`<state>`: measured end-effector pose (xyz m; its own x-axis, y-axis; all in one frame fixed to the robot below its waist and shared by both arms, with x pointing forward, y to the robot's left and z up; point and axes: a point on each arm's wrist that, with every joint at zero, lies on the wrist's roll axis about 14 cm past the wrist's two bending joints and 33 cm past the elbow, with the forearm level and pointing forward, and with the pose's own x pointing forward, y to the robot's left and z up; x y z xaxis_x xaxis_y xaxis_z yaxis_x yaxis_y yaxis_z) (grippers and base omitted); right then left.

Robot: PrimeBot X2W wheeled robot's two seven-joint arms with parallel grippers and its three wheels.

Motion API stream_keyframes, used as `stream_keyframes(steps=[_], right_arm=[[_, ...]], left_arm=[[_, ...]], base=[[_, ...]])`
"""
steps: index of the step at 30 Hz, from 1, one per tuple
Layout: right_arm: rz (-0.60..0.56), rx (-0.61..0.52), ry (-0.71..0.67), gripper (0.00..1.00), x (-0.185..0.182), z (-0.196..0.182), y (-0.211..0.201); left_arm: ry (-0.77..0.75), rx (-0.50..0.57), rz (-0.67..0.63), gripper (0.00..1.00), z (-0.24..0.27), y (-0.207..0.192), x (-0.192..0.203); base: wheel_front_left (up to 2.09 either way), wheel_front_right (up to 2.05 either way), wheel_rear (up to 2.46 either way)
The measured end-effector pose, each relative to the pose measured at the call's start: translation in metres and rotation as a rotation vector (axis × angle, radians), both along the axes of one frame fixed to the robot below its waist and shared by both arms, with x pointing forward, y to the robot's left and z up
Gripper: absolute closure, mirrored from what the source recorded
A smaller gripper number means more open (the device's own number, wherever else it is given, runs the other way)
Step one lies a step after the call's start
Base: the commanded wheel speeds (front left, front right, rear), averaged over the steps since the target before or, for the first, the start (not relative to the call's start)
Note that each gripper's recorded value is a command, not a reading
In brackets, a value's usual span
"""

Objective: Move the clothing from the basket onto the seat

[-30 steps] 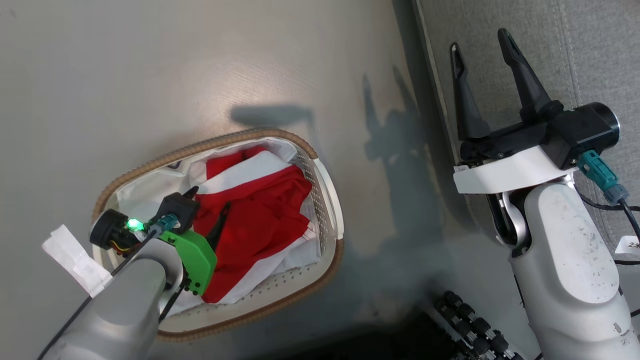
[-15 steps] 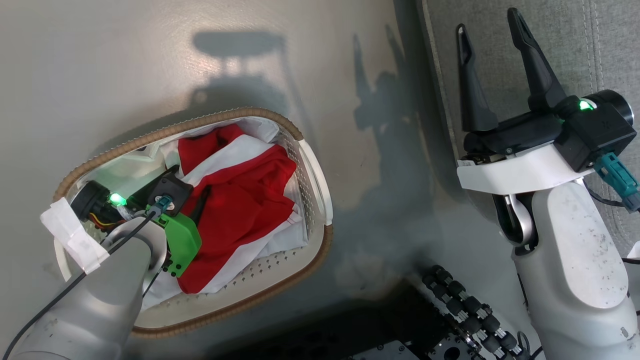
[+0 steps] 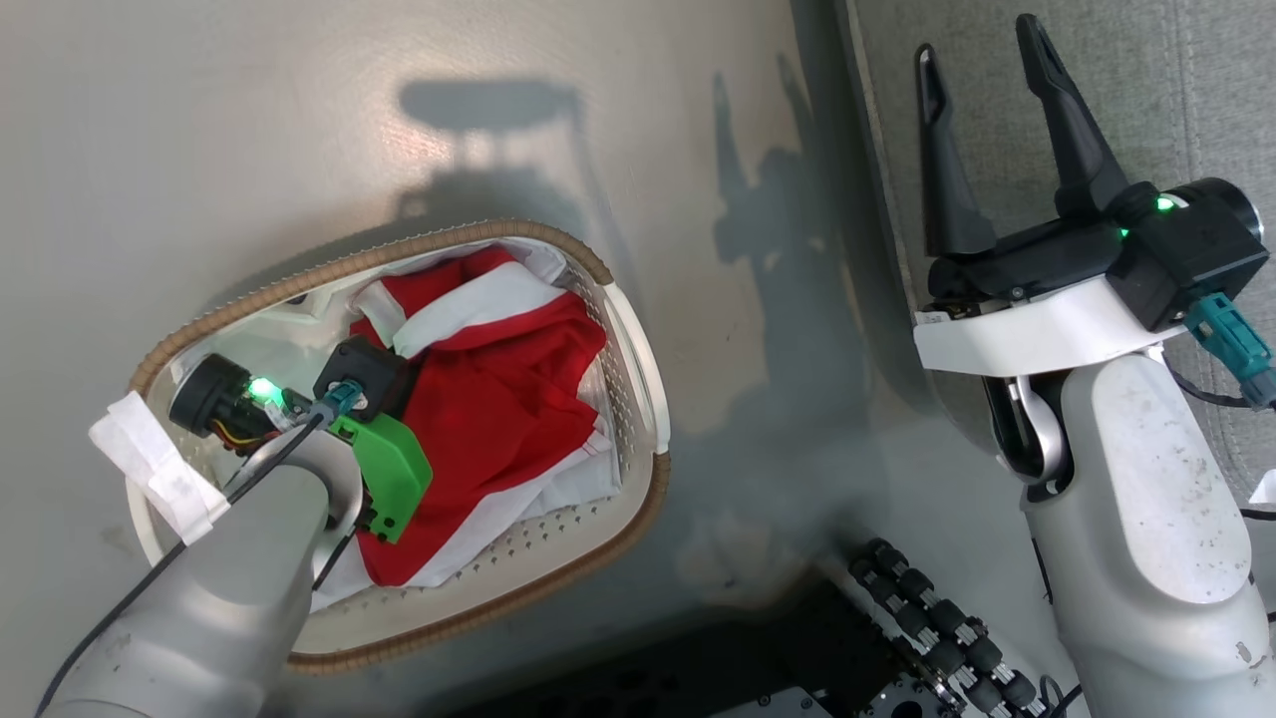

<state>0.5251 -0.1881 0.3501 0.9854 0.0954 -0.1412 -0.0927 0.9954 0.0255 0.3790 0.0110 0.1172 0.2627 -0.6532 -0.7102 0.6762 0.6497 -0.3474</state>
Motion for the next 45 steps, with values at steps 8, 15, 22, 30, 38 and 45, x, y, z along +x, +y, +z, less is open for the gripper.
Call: stream_keyframes(steps=[8,15,22,30,38,45], right_arm=[[0.015,0.029,-0.036,0.00,0.000,0.026,0.009],[0.028,0.049,-0.067,0.00,-0.007,0.054,0.016],[0.047,0.082,-0.086,0.00,-0.026,0.081,0.030],[0.056,0.131,-0.106,0.00,-0.053,0.106,0.041],[0.095,0.160,-0.152,0.00,-0.079,0.135,0.058],[0.143,0.169,-0.171,0.00,-0.105,0.149,0.075]], left_arm=[[-0.020,-0.044,0.066,1.00,0.036,-0.001,-0.002],[-0.083,-0.086,0.163,1.00,0.081,0.003,0.008],[-0.201,-0.146,0.275,1.00,0.144,0.011,0.015],[-0.384,-0.268,0.380,1.00,0.229,0.012,0.023],[-0.643,-0.354,0.449,1.00,0.322,0.031,0.030],[-0.853,-0.445,0.497,1.00,0.401,0.040,0.028]], base=[[0.00,0.00,0.00],[0.00,0.00,0.00],[0.00,0.00,0.00],[0.00,0.00,0.00],[0.00,0.00,0.00],[0.00,0.00,0.00]])
